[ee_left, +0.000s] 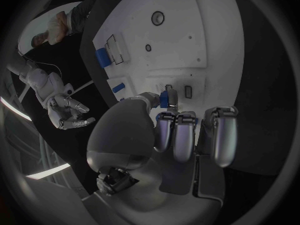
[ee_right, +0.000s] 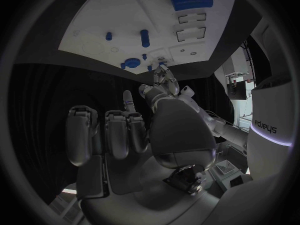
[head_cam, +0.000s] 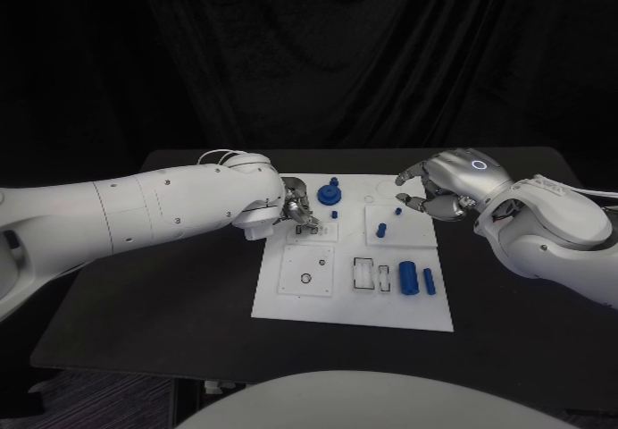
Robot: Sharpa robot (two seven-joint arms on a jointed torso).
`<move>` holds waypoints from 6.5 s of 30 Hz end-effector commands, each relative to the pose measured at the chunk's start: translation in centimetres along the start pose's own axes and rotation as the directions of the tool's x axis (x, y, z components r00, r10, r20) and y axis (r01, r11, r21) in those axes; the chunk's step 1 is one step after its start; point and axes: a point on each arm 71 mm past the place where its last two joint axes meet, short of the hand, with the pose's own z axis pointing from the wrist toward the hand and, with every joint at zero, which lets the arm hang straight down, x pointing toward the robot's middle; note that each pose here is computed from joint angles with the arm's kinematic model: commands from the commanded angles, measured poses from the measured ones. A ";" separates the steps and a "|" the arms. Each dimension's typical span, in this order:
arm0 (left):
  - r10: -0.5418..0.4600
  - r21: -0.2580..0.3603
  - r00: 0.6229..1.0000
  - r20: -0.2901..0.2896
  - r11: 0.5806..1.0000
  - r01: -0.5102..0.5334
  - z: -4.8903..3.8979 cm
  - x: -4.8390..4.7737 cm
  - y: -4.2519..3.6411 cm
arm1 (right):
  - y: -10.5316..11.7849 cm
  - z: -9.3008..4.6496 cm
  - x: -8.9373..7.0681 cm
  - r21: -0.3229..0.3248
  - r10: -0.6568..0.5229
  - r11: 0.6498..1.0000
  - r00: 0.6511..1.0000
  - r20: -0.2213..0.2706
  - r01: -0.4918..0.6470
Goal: Assemble the parts on the task board
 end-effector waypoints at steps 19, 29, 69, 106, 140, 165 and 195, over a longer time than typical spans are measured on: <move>-0.006 0.052 1.000 -0.022 0.999 0.007 0.60 1.10 0.15 | -0.1 0.0 0.0 0.014 -0.003 1.000 1.000 0.011 0.003; -0.014 0.041 1.000 -0.026 0.999 0.015 0.89 1.49 0.63 | -0.2 0.1 0.1 0.018 -0.007 1.000 1.000 0.004 0.007; -0.021 0.024 0.999 -0.028 0.999 0.022 1.24 1.48 1.51 | -0.4 0.2 0.7 0.029 -0.015 0.999 0.999 -0.035 0.016; -0.013 0.039 0.999 -0.052 0.999 0.015 1.38 1.41 2.05 | -0.6 0.2 1.0 0.036 -0.018 0.999 0.998 -0.055 0.020; 0.002 0.181 0.981 0.193 0.983 -0.038 -3.16 -3.48 3.48 | -1.4 -0.2 1.1 0.060 -0.019 0.998 0.999 -0.047 0.021; 0.107 -0.069 0.990 0.091 0.993 -0.101 0.93 -7.27 3.31 | -1.8 0.2 1.5 0.067 -0.026 0.997 0.998 -0.057 0.030; 0.175 -0.098 0.981 0.080 0.981 -0.167 2.57 -7.00 3.16 | -1.2 0.3 1.5 0.052 -0.019 0.998 0.999 -0.048 0.022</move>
